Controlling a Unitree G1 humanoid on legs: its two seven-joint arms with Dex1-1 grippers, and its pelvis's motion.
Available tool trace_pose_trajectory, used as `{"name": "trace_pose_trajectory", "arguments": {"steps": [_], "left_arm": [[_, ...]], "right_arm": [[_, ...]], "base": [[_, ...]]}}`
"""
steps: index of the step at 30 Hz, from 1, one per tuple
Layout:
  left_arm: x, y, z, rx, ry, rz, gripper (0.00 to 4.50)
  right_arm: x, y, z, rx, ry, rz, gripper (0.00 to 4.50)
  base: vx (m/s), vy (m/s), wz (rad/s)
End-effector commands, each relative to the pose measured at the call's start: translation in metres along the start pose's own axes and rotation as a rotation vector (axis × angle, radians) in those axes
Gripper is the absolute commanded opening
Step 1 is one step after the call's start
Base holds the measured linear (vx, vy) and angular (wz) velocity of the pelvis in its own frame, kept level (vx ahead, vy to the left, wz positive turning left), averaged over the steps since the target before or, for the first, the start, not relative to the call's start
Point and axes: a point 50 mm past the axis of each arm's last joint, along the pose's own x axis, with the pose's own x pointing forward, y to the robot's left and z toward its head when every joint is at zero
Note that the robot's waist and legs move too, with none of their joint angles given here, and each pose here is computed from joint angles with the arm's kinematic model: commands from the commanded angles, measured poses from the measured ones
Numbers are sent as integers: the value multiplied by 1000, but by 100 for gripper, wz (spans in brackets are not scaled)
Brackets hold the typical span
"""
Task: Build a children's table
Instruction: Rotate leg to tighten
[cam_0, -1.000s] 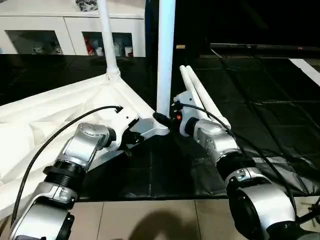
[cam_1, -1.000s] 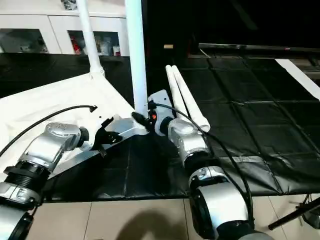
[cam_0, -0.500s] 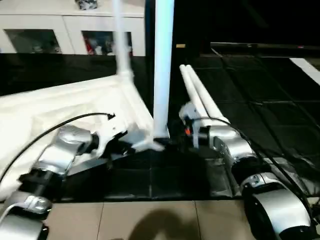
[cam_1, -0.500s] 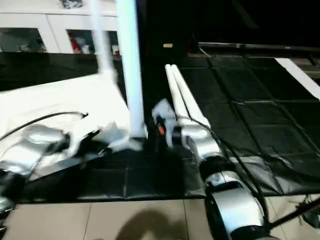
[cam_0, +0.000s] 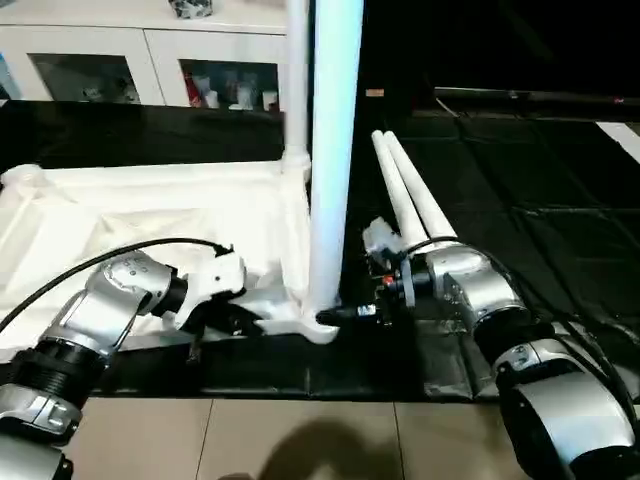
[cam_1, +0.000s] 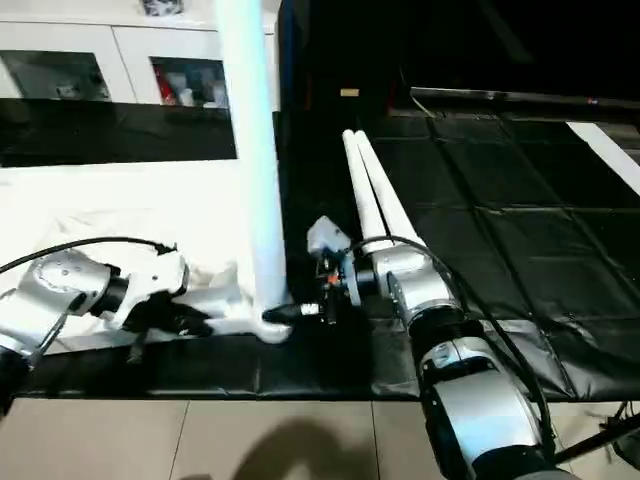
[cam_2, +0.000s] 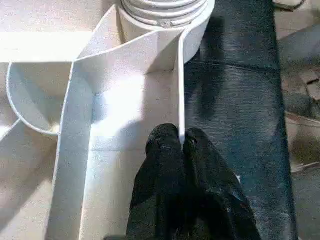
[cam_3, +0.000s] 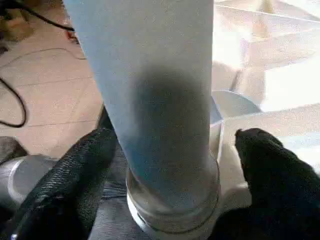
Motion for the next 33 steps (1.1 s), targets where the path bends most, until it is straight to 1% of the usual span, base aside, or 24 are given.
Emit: {"name": "trace_pose_trajectory", "arguments": {"steps": [1,3,11,13,14,16,17,18,19,20,23,24,25,27,28,29,31,32,33], "left_arm": [[5,-3,6,54,12,-63,0],[5,-3,6,56,13,-68,0],[5,-3,2,53,21,-77,0],[4,-2,2,52,22,-74,0],[4,-2,2,52,22,-74,0],[3,-1,2,50,23,-70,0],[2,0,1,42,21,-61,0],[2,0,0,38,20,-55,0],[2,0,0,38,20,-55,0],[2,2,-1,8,11,-34,0],[2,5,-2,-28,5,15,0],[3,10,-1,-62,-11,70,0],[3,12,0,-76,-18,93,0],[4,21,5,-126,-38,195,0],[4,21,5,-126,-38,195,0],[6,28,12,-185,-77,274,0],[6,29,13,-191,-82,281,0],[12,39,24,-272,-131,392,0],[14,41,27,-285,-139,412,0]], "right_arm": [[0,-2,10,-12,-10,39,379],[0,-1,11,-7,-17,51,372],[3,0,10,27,-39,93,296],[3,0,10,32,-39,98,290],[3,0,10,32,-39,98,262],[4,1,10,33,-36,102,253],[5,1,11,36,-42,105,253],[6,1,11,38,-48,105,235],[6,1,11,38,-48,105,226],[8,1,12,45,-73,95,223],[10,0,12,53,-107,67,218],[12,-1,10,63,-114,25,216],[14,-1,8,66,-109,-5,215],[20,-7,2,82,-82,-159,211],[20,-7,2,82,-82,-159,211],[26,-12,-2,122,-80,-287,208],[27,-13,-2,126,-82,-296,205],[37,-16,-4,155,-88,-410,202],[40,-16,-4,161,-88,-434,200]], "base": [[0,0,0],[0,0,0],[0,0,0],[0,0,0],[0,0,0],[0,0,0],[0,0,0],[0,0,0],[0,0,0],[0,0,0],[0,0,0],[0,0,0],[0,0,0],[0,0,0],[0,0,0],[0,0,0],[0,0,0],[0,0,0],[0,0,0]]}}
